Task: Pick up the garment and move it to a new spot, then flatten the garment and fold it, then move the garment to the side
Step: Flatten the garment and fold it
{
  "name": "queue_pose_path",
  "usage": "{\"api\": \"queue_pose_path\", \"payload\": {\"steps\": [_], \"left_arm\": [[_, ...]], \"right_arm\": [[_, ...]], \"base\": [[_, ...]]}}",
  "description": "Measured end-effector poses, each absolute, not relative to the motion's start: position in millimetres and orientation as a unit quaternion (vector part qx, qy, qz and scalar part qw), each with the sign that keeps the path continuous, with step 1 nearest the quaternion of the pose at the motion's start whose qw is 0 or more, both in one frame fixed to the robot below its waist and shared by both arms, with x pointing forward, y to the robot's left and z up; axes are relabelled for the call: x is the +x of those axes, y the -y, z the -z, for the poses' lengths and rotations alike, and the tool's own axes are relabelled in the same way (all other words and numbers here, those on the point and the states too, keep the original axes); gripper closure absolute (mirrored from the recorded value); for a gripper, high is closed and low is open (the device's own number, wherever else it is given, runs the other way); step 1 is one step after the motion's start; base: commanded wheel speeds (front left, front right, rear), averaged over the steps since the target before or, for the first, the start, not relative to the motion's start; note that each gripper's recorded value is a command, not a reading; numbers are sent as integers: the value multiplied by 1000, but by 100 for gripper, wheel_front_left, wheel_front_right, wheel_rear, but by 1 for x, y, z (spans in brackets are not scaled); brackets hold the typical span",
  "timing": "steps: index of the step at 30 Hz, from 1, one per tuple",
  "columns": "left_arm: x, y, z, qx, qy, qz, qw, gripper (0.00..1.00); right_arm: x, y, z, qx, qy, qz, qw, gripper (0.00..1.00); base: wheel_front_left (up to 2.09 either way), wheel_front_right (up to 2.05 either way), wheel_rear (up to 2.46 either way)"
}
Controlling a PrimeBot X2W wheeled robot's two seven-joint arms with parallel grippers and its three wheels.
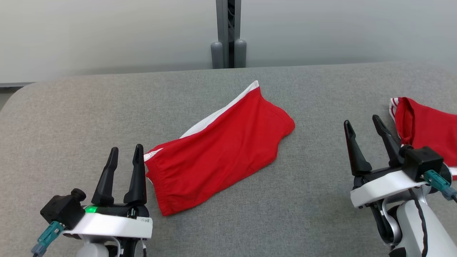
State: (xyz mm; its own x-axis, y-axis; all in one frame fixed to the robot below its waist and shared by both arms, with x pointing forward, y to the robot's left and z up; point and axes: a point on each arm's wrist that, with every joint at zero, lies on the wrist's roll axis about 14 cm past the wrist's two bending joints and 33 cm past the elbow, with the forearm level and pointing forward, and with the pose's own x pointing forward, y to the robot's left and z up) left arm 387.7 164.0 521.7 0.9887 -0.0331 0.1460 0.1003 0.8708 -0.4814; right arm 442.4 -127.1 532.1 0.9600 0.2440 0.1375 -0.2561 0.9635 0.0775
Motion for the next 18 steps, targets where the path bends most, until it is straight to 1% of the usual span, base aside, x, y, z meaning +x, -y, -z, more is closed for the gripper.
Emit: {"api": "queue_pose_path", "payload": {"steps": [4,9,13,16,18], "left_arm": [[396,-156,-519,-250,60,45,965,0],[398,-151,-511,-249,47,50,966,0],[398,-155,-509,-246,44,44,967,0],[394,-160,-504,-247,38,35,968,0],[390,-166,-502,-248,36,26,968,0]], "right_arm": [[443,122,-508,80,16,-126,989,0],[448,109,-470,162,-83,-125,975,0],[454,89,-443,208,-168,-136,954,0],[461,79,-432,265,-214,-134,930,0],[466,70,-427,283,-235,-139,919,0]], "base": [[0,0,0],[0,0,0],[0,0,0],[0,0,0],[0,0,0]]}}
